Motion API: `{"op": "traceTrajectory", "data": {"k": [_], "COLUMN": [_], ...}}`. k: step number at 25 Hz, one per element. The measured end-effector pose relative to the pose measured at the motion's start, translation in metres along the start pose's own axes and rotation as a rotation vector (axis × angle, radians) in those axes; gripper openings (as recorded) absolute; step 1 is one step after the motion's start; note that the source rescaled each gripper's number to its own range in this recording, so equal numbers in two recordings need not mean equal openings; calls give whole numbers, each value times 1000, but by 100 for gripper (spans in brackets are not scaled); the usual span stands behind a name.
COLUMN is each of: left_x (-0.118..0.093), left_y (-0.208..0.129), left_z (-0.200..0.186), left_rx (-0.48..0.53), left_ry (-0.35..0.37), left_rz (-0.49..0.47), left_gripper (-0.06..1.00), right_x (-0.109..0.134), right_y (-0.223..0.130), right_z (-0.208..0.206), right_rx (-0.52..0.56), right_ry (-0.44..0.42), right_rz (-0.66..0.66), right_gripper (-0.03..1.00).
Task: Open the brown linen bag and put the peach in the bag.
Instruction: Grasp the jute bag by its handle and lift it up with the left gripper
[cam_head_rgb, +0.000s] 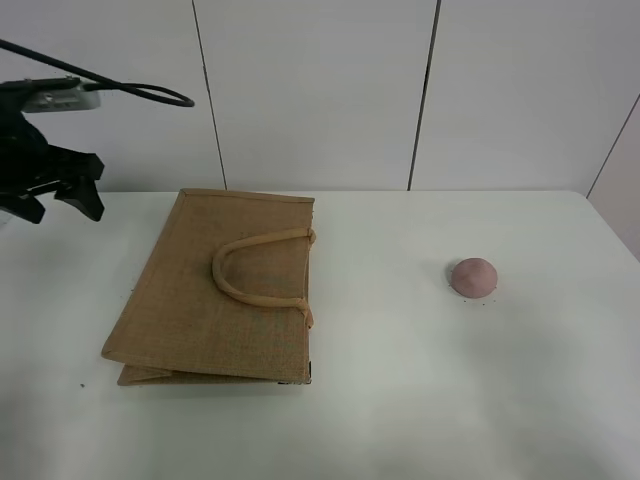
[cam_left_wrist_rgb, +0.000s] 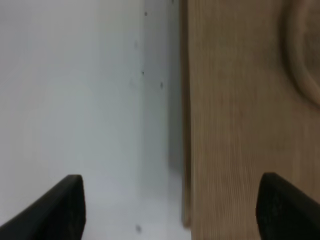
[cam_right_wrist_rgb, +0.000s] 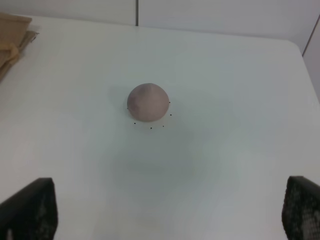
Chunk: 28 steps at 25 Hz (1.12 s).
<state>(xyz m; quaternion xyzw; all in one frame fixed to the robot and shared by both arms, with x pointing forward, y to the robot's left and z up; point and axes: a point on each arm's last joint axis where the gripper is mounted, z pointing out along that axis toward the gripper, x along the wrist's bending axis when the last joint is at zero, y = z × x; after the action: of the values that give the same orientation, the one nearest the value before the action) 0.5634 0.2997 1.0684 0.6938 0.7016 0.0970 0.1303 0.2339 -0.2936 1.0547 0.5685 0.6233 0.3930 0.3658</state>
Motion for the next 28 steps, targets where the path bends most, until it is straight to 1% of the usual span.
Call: {"op": "traceTrajectory", "data": {"k": [2, 4, 6, 7, 9, 12, 15, 17, 19, 24, 28], "left_x": [-4, -17, -35, -48, -68, -101, -123, -128, -129, -126, -126], "left_y": [17, 31, 40, 43, 47, 48, 47, 47, 47, 45, 41], "left_z": [20, 31, 43, 48, 59, 82, 109, 128, 144, 178, 199], "left_rx": [50, 74, 92, 97, 113, 149, 188, 204, 207, 212, 238], "left_ry": [-8, -24, -42, -52, -61, -75, -79, -76, -71, -24, -21], "left_rz": [10, 35, 50, 56, 59, 87, 103, 101, 88, 75, 67], "left_gripper": [100, 100, 100, 100, 100, 100, 100, 100, 100, 100, 100], "right_x": [0, 0, 0, 0, 0, 0, 0, 0, 0, 0, 0], "right_y": [0, 0, 0, 0, 0, 0, 0, 0, 0, 0, 0], "right_z": [0, 0, 0, 0, 0, 0, 0, 0, 0, 0, 0], "right_rx": [0, 0, 0, 0, 0, 0, 0, 0, 0, 0, 0], "right_ry": [0, 0, 0, 0, 0, 0, 0, 0, 0, 0, 0], "right_rz": [0, 0, 0, 0, 0, 0, 0, 0, 0, 0, 0], "right_gripper": [100, 100, 100, 100, 100, 100, 100, 100, 100, 100, 100]}}
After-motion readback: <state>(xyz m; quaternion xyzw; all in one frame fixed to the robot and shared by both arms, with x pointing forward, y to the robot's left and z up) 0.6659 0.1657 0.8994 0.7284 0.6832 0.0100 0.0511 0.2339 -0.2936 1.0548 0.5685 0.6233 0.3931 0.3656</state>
